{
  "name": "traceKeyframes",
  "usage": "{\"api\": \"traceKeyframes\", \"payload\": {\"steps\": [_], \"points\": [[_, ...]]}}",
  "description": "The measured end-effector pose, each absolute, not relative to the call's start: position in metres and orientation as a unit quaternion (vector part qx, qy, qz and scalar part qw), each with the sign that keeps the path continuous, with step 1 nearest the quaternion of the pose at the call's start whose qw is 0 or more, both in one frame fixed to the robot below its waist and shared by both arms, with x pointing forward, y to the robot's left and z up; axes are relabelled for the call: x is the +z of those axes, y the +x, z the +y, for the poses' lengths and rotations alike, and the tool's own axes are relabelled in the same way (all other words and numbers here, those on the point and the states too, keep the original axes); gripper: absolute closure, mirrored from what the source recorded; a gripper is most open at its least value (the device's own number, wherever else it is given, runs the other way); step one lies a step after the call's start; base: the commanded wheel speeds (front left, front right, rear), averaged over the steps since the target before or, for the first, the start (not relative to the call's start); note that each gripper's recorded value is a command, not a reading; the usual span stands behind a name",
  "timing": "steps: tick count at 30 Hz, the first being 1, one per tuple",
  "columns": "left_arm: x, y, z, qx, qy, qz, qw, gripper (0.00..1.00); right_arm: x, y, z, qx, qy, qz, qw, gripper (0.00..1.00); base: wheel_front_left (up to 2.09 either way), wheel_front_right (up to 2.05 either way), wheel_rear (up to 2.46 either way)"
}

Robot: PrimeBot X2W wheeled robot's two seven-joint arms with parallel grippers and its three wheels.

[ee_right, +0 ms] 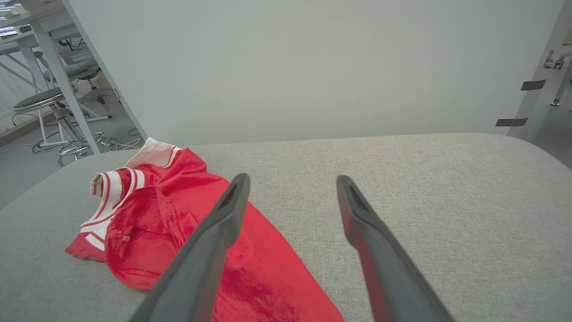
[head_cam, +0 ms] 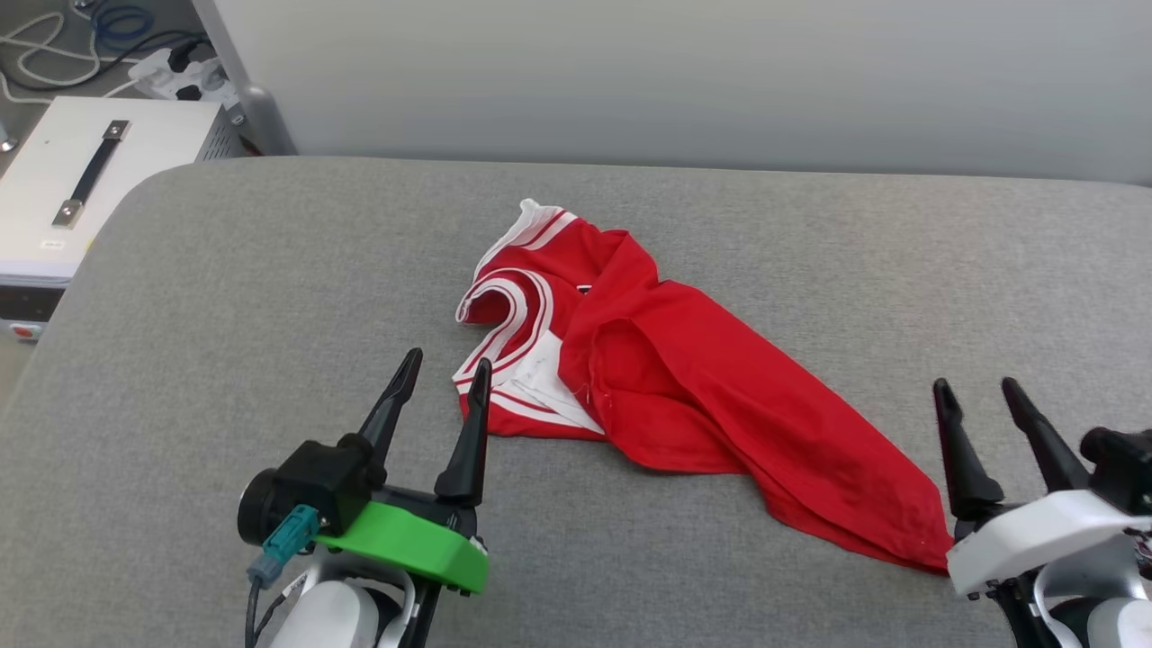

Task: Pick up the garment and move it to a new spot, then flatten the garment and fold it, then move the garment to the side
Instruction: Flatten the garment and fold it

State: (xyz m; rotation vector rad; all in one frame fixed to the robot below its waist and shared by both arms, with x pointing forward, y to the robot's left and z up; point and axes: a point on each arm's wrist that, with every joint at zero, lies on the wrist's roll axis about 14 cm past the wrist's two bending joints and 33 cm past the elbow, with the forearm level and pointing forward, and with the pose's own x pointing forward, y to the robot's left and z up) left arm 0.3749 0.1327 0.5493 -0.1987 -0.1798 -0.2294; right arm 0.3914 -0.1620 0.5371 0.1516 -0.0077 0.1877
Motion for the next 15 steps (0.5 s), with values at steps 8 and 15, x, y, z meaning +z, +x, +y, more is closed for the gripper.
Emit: {"api": "traceKeyframes", "payload": {"steps": [8,15], "points": [[0.536,0.374,0.147,-0.084,-0.106,-0.077,0.988,0.00,0.497,0.399,-0.068,0.296,-0.026,0.214,0.930,0.00,0.00,0.00,0.00],[0.516,0.370,0.167,-0.044,-0.111,-0.050,0.992,0.00,0.456,0.406,-0.006,0.397,-0.114,0.352,0.840,0.00,0.00,0.00,0.00]]}}
